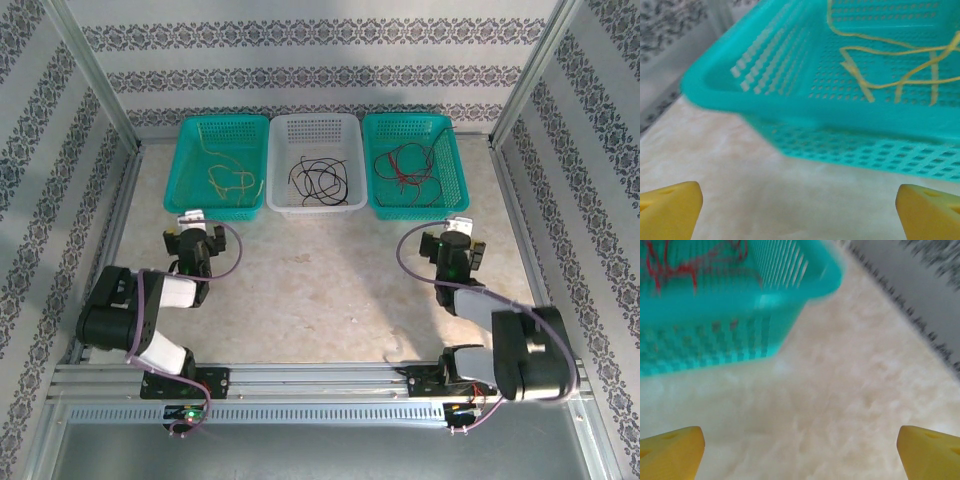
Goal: Untangle the cables
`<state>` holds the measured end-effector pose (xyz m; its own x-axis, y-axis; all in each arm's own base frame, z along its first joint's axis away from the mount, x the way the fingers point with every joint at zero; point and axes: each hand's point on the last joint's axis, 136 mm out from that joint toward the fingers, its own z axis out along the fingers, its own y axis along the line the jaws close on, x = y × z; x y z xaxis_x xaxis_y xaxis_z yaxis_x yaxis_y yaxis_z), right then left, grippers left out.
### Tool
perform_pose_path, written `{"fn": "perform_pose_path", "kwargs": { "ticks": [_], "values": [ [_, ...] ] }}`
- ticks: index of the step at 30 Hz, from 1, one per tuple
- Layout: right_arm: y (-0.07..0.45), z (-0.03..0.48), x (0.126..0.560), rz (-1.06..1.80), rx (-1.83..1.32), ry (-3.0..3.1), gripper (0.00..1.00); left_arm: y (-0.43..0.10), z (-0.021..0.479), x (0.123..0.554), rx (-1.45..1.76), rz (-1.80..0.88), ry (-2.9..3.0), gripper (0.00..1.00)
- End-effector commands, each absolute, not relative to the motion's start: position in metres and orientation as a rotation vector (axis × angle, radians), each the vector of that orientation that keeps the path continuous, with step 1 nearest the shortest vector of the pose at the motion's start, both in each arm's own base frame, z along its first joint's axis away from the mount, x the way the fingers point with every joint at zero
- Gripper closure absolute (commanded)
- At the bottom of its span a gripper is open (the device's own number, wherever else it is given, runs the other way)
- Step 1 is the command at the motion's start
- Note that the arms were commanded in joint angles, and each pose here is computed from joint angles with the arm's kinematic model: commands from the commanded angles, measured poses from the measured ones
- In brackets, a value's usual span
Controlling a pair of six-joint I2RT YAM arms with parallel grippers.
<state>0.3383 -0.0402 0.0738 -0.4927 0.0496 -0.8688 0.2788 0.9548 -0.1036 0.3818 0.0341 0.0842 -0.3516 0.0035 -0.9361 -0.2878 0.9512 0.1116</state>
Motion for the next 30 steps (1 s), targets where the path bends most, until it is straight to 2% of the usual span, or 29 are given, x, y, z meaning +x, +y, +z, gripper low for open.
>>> {"fn": "perform_pose_path", "kwargs": {
  "ticks": [1, 4, 10, 19, 30],
  "values": [
    [-0.007, 0.130, 0.384, -0.042, 0.073, 1.870, 0.02, 0.027, 0.090, 0.387, -0.158, 0.185, 1.882, 0.01],
    [0.013, 0.113, 0.396, -0.004, -0.024, 1.794, 0.02, 0.033, 0.094, 0.387, -0.180, 0.142, 1.825, 0.01],
    [-0.019, 0.098, 0.387, -0.094, 0.152, 1.874, 0.02, 0.035, 0.092, 0.390, -0.189, 0.156, 1.856, 0.01],
    [-0.017, 0.101, 0.389, -0.103, 0.145, 1.855, 0.02, 0.011, 0.087, 0.401, -0.045, 0.068, 1.913, 0.01],
    [-0.012, 0.106, 0.399, -0.058, 0.110, 1.859, 0.02, 0.011, 0.088, 0.401, -0.043, 0.069, 1.909, 0.01]
  ]
}}
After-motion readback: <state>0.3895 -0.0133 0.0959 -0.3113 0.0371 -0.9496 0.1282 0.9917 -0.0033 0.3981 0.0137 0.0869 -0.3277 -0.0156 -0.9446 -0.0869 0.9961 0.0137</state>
